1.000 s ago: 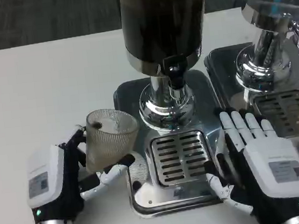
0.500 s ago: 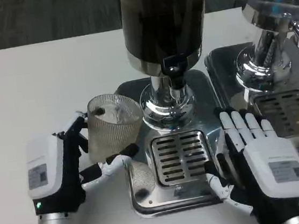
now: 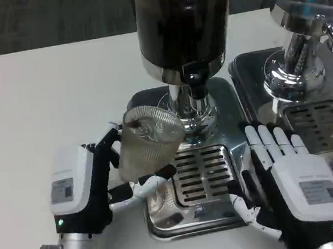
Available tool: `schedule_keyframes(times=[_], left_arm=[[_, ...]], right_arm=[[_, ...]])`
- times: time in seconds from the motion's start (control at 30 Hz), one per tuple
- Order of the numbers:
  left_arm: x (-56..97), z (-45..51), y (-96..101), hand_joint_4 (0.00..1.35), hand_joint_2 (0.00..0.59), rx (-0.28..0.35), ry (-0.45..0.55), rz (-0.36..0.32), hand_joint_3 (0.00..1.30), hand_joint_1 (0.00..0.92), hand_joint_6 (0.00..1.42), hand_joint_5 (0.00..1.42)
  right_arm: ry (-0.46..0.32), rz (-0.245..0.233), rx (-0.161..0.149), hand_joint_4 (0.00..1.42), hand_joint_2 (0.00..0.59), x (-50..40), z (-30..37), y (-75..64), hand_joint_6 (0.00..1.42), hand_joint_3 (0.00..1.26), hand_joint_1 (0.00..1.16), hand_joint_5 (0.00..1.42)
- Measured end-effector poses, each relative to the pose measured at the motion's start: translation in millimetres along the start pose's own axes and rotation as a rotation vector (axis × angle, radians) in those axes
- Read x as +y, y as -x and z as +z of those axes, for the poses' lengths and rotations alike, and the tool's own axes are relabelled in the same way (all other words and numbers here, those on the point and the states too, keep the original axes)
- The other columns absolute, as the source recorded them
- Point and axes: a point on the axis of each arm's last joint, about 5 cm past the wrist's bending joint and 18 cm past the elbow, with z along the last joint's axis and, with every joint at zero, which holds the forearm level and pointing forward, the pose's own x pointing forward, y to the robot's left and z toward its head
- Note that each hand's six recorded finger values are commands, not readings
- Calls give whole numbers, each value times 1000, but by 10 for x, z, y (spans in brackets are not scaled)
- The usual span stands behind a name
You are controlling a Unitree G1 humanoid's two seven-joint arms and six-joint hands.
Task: Grasp the cup under the faucet to collect the drink, then remove the cup.
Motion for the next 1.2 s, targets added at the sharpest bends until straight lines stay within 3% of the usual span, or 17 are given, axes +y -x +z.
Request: schedule_keyframes(times=[0.43, 0.77, 0.87, 1.2], left_arm=[[-185, 134, -238, 689, 90, -75, 1, -84, 547, 447, 1083, 944], [-328, 248, -333, 690, 82, -64, -8, -117, 547, 475, 1082, 938], [-380, 287, -360, 690, 81, -110, -57, -150, 551, 481, 1082, 950], [-436, 319, -370, 716, 68, -139, -98, -140, 577, 502, 1097, 966]], right_arm=[[-8, 1, 20, 0, 457, 0, 12, 45, 2, 0, 313, 0], [-9, 4, 32, 0, 452, 0, 10, 79, 2, 0, 311, 0], [-10, 2, 32, 0, 449, -9, 11, 88, 2, 0, 310, 0], [4, -1, 34, 0, 442, -43, -22, 89, 2, 0, 307, 0]])
